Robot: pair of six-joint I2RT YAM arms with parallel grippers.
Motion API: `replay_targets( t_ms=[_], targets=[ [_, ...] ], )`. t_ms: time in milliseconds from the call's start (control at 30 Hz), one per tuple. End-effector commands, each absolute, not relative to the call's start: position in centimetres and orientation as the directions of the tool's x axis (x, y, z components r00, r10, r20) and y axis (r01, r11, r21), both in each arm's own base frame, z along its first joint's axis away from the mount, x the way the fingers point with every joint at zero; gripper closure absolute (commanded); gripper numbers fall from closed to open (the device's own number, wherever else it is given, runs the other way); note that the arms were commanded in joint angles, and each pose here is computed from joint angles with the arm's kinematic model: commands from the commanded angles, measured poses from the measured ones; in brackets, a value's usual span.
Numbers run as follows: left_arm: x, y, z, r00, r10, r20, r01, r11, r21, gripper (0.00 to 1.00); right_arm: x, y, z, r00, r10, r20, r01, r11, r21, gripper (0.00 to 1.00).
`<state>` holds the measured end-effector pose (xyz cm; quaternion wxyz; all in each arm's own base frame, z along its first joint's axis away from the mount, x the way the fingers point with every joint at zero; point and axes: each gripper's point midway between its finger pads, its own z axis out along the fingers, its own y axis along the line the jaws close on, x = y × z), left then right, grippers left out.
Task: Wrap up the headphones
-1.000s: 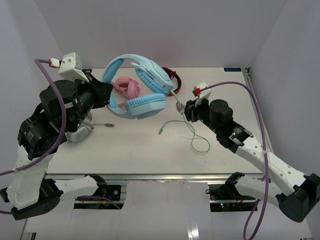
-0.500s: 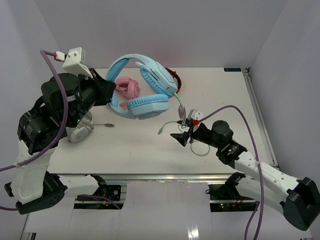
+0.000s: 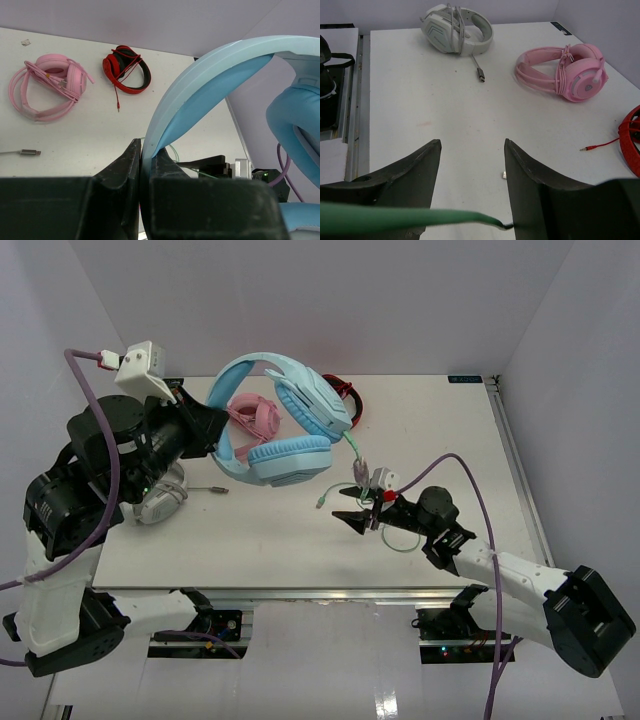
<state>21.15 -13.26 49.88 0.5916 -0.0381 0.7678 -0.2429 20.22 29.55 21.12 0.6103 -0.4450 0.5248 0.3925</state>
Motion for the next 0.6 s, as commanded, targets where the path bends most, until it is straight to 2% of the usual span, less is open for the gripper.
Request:
replay_targets(
  t_ms=[0, 267, 567],
  targets=[
    [20.3, -12.5, 53.5, -0.218, -0.484, -0.847, 0.259, 0.809, -0.528, 1.0, 20.1, 29.7, 23.4, 0.222, 0.091, -0.971, -0.938, 0.29, -0.187, 0.41],
    [19.9, -11.9, 53.8, -0.202, -0.507, -0.838, 0.256, 0.798, -0.545, 1.0, 20.6, 29.9, 21.9, 0.19, 0.071, -0.979, -0.943, 0.29, -0.162, 0.53],
    [19.5, -10.4, 54.0, -0.17, -0.519, -0.837, 0.227, 0.806, -0.546, 1.0, 20.6, 28.9, 20.3, 0.155, 0.087, -0.984, -0.943, 0.31, -0.121, 0.59]
  ],
)
